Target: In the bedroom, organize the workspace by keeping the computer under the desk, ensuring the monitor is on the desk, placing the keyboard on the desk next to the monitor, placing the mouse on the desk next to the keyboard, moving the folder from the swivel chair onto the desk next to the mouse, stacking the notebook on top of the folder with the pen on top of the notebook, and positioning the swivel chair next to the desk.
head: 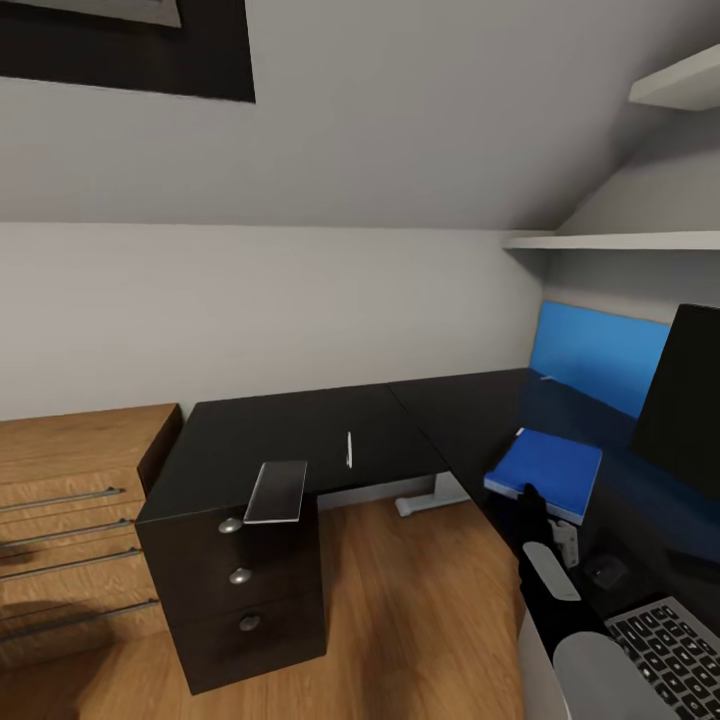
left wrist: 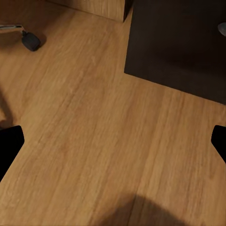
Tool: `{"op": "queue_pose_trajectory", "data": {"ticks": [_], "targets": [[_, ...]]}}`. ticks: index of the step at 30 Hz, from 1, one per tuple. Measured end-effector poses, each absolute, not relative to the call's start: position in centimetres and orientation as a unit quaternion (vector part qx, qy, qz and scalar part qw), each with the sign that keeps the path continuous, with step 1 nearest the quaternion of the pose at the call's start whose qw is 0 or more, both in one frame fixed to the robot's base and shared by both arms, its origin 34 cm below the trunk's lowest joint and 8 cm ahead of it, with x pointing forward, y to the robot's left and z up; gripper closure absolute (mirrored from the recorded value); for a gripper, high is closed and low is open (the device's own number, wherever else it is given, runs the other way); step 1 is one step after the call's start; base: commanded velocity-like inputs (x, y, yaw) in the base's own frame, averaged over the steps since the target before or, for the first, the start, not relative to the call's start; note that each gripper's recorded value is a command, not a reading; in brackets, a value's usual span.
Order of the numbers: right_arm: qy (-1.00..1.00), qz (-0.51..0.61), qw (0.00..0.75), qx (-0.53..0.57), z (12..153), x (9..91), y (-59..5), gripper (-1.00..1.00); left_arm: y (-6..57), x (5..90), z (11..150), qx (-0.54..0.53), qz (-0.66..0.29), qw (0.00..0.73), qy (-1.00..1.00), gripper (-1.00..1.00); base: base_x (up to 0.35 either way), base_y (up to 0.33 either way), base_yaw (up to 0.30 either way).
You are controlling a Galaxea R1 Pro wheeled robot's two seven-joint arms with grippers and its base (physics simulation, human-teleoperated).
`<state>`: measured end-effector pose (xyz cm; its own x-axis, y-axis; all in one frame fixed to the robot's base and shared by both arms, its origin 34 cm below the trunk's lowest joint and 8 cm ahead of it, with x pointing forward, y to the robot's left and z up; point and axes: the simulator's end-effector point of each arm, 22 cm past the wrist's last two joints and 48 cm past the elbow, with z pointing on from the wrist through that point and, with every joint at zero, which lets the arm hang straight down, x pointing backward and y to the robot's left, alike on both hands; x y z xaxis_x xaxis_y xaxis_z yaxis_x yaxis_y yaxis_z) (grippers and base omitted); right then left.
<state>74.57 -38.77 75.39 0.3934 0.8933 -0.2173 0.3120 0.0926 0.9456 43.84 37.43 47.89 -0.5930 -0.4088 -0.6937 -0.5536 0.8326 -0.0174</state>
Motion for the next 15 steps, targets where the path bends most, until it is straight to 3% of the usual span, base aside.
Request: {"op": "queue_pose_trajectory", "data": {"ticks": [15], "targets": [[0.472, 0.269, 0.572, 0.615, 75.8, 74.7, -39.3, 1.00, 37.4, 43.7, 46.3, -0.272, 0.100, 0.361, 0.887, -1.00, 0.000, 0.000, 0.000]]}}
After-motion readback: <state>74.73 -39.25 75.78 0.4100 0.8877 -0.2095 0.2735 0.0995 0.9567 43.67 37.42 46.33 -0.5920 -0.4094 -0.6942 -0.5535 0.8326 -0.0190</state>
